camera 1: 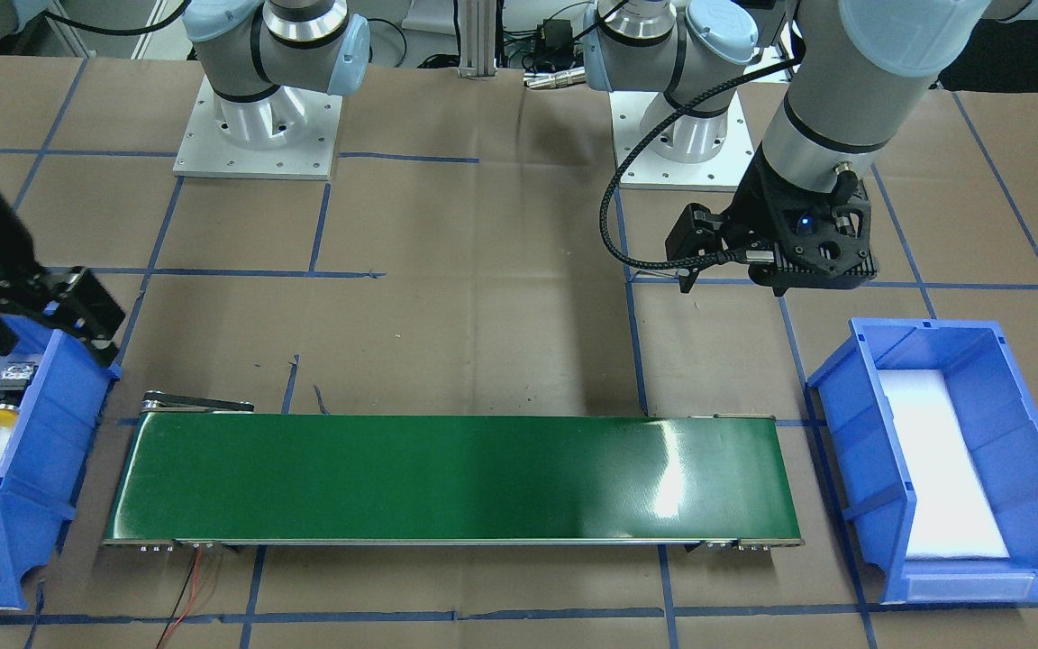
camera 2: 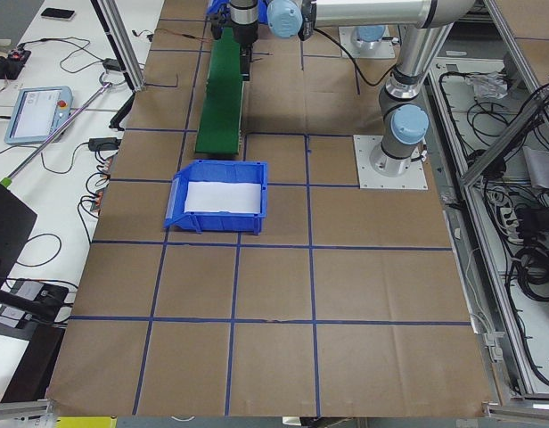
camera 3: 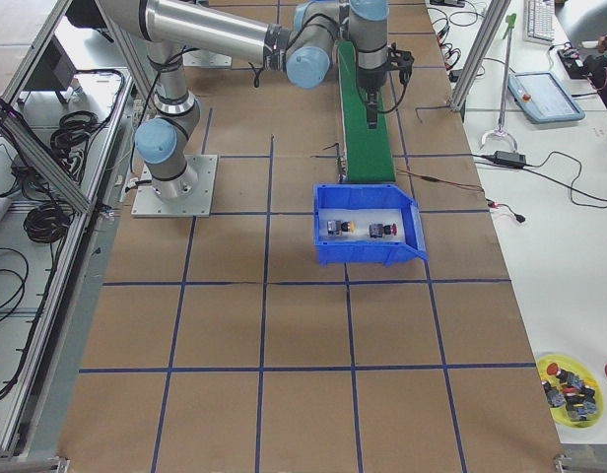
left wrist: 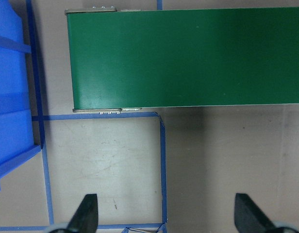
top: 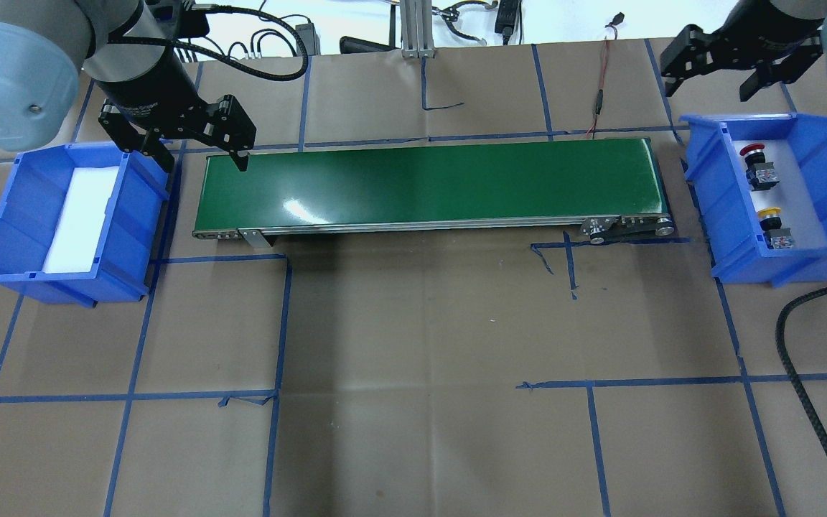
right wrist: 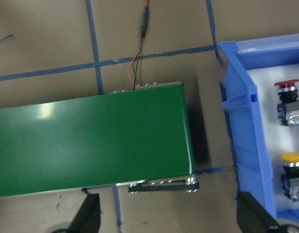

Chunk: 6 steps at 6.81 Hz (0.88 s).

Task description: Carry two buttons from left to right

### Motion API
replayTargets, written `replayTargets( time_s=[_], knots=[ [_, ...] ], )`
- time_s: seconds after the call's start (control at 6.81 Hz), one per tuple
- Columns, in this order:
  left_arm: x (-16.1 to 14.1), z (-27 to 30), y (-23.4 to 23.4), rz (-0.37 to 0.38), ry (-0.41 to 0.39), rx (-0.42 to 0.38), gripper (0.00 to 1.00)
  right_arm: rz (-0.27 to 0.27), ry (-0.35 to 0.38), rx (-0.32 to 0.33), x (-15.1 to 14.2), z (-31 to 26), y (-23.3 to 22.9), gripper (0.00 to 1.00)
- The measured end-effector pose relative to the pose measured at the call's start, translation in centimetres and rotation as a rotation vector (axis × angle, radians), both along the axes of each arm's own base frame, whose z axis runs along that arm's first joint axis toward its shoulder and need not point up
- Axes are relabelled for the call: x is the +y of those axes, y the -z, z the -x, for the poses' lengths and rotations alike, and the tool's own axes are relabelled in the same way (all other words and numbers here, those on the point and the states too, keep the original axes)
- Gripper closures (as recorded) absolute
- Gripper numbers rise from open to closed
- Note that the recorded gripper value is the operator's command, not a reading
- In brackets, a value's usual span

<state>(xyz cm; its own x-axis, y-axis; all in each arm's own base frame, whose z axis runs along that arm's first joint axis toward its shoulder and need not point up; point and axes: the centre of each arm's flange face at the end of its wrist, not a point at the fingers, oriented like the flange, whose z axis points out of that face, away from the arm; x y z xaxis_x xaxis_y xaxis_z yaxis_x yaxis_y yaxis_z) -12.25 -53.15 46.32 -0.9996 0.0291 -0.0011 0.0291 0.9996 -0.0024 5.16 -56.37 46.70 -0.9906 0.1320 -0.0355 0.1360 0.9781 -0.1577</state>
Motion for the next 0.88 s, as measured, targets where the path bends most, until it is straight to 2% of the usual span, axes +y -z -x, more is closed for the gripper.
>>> replayTargets(
  time_s=[0.15, 0.44, 0.88],
  knots=[
    [0.0, 0.0, 0.0, 0.0, -0.001, 0.002, 0.0, -0.025, -0.005, 0.001, 2.5, -4.3, -1.4, 0.0],
    [0.0, 0.1, 0.0, -0.001, -0.001, 0.004, 0.0, -0.035, -0.024, 0.037, 6.2, -8.6, -3.1, 0.0],
    [0.0, 0.1, 0.0, -0.001, -0.001, 0.004, 0.0, -0.05, -0.037, 0.038, 8.4, -9.7, -3.8, 0.0]
  ],
)
